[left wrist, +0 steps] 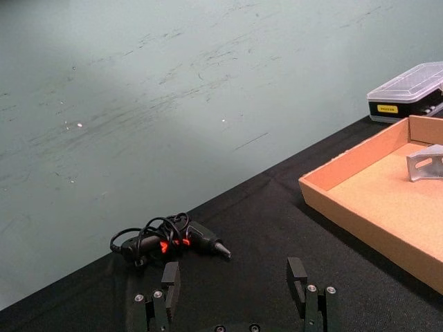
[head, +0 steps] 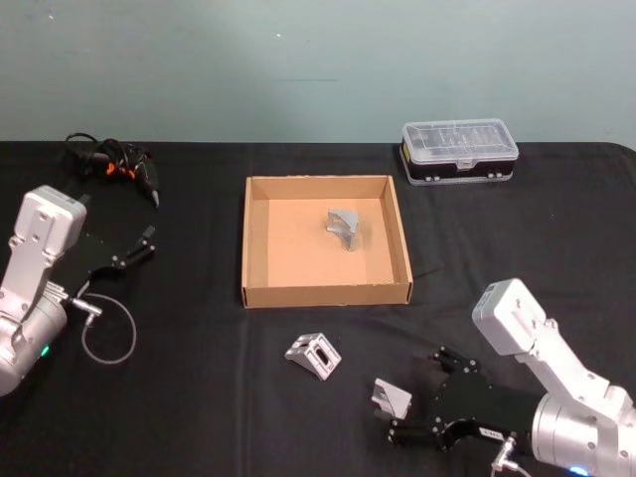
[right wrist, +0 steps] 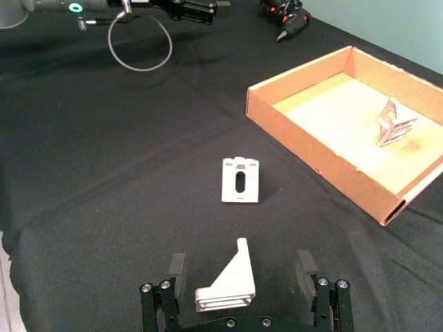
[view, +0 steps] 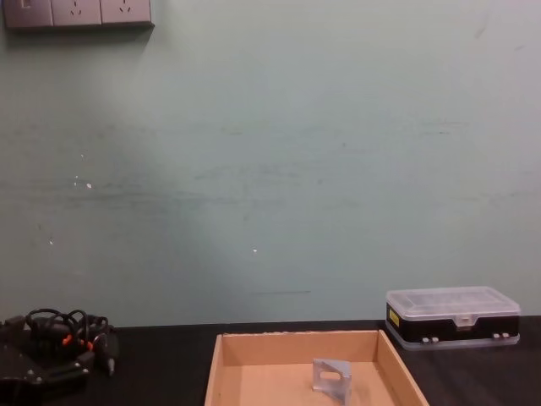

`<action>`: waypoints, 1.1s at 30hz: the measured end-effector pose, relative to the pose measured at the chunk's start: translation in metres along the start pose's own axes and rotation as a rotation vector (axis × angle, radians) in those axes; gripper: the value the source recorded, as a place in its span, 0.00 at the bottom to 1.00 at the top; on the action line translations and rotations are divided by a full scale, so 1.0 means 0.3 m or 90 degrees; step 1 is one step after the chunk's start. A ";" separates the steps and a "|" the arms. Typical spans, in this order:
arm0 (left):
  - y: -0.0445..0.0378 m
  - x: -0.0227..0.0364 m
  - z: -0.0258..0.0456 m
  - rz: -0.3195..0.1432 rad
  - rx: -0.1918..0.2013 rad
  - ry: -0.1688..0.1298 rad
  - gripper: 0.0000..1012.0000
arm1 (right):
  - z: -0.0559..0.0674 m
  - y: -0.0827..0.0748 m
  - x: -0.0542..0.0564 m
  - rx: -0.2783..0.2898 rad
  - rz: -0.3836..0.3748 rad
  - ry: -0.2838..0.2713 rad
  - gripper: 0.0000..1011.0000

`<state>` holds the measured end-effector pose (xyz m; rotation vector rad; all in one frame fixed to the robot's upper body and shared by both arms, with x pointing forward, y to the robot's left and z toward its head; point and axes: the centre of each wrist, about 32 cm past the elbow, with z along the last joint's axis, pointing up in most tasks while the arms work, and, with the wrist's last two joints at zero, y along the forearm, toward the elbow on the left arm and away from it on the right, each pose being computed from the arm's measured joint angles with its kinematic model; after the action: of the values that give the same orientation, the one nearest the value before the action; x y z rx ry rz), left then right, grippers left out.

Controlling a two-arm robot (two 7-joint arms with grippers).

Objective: Use one hand to pick up the angle iron from the table and place it into the box.

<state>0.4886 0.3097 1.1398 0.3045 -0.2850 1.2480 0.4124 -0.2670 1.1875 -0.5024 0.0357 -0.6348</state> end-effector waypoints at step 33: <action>0.000 0.000 0.000 0.000 0.000 0.000 1.00 | -0.048 0.037 -0.016 -0.029 0.003 0.015 0.99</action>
<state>0.4886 0.3097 1.1398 0.3044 -0.2850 1.2479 0.4122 -0.2630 1.1691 -0.5385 0.0741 -0.6363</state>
